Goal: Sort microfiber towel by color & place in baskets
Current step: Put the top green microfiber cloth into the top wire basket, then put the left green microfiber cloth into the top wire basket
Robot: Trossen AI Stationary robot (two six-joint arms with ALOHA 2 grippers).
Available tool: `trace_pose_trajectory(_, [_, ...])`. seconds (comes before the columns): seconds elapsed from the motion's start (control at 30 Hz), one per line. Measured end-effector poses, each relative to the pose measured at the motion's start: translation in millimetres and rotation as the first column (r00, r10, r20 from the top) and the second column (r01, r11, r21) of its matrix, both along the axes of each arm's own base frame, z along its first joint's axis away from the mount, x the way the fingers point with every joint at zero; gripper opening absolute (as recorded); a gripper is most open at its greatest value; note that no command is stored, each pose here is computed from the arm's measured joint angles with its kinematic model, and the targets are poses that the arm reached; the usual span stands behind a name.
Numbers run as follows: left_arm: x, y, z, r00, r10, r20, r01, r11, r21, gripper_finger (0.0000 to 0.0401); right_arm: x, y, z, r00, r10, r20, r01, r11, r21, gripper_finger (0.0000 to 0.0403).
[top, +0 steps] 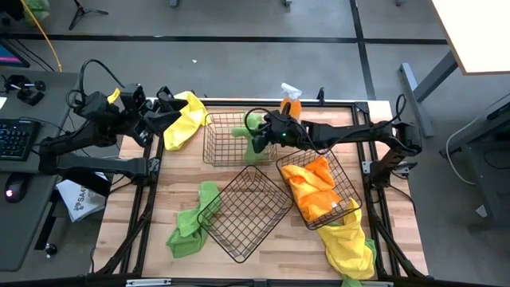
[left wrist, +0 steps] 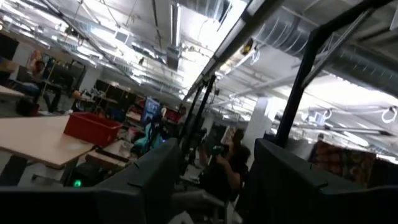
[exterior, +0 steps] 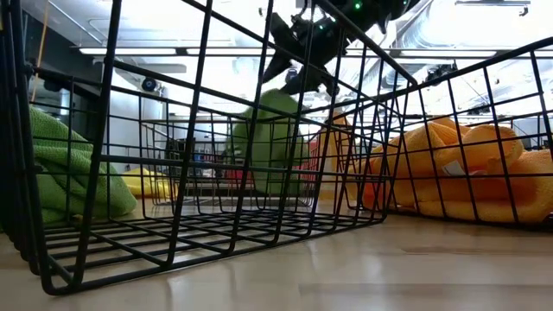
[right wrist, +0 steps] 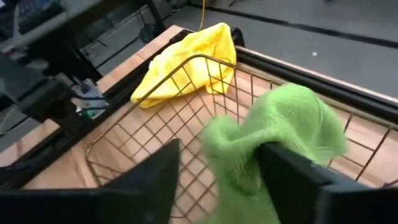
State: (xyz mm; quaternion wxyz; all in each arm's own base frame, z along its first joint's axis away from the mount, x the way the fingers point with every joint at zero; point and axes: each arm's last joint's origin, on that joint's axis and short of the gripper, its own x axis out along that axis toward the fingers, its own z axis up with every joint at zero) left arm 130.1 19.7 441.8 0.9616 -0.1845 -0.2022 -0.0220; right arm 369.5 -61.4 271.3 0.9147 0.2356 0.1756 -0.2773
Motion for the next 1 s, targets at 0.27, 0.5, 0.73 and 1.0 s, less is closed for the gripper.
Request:
trace_pose_trajectory(0.27, [-5.2,-1.7,-15.4,0.985,-0.013,-0.174,0.015,1.000,0.009,0.0200,6.6,-2.6,54.1,0.974,0.214,0.071,-0.220,0.971,0.098,0.0344])
trace_pose_trajectory(0.5, [8.6,-9.3,-36.0,0.892,-0.275,-0.359,0.217,0.957,-0.194,0.0200,-1.3,18.7,112.4,0.916,0.402,0.002,-0.401,0.913,0.080,0.0353])
trace_pose_trajectory(0.73, [21.7,-61.9,-79.5,0.493,-0.606,-0.624,0.257,0.787,-0.561,0.0200,-31.2,54.6,139.7,0.865,0.401,-0.302,-0.407,0.912,0.045,0.0353])
trace_pose_trajectory(1.0, [19.7,-157.7,-120.0,0.210,-0.586,-0.783,0.131,0.810,-0.571,0.0200,-67.1,81.4,135.1,0.771,0.325,-0.548,-0.375,0.927,0.022,0.0353])
